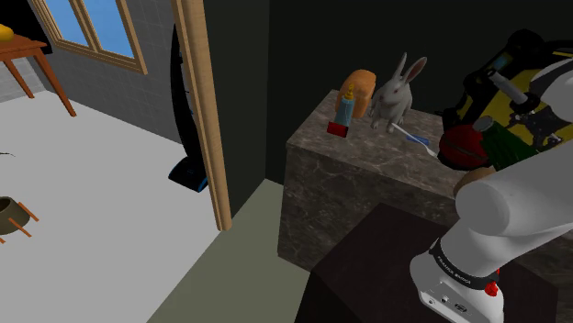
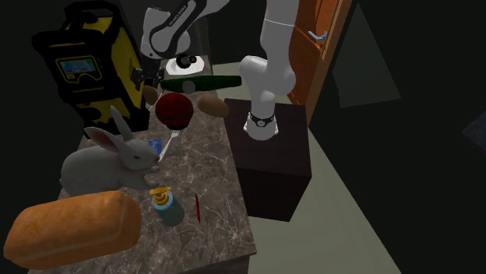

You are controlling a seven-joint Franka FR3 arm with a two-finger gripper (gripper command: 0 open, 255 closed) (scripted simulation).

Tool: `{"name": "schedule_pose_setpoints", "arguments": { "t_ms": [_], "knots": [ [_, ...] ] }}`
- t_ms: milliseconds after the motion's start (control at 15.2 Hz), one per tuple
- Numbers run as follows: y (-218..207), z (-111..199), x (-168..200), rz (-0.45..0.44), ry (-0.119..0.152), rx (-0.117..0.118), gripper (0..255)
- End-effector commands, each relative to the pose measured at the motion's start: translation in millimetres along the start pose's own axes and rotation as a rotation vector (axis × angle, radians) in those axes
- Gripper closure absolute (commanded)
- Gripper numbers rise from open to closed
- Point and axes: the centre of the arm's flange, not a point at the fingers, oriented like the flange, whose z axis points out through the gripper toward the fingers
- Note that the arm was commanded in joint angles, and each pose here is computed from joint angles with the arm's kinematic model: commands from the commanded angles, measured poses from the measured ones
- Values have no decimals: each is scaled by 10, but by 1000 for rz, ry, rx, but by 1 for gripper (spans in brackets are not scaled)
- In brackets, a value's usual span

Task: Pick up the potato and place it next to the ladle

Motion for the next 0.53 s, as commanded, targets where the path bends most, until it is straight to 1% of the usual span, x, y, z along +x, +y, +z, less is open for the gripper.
{"name": "schedule_pose_setpoints", "arguments": {
  "t_ms": [0,66,462],
  "knots": [
    [-48,158,-32,-16,27,-49,255],
    [15,135,-158,-14,23,-49,255],
    [-110,-149,-93,-14,23,-49,255]
  ]
}}
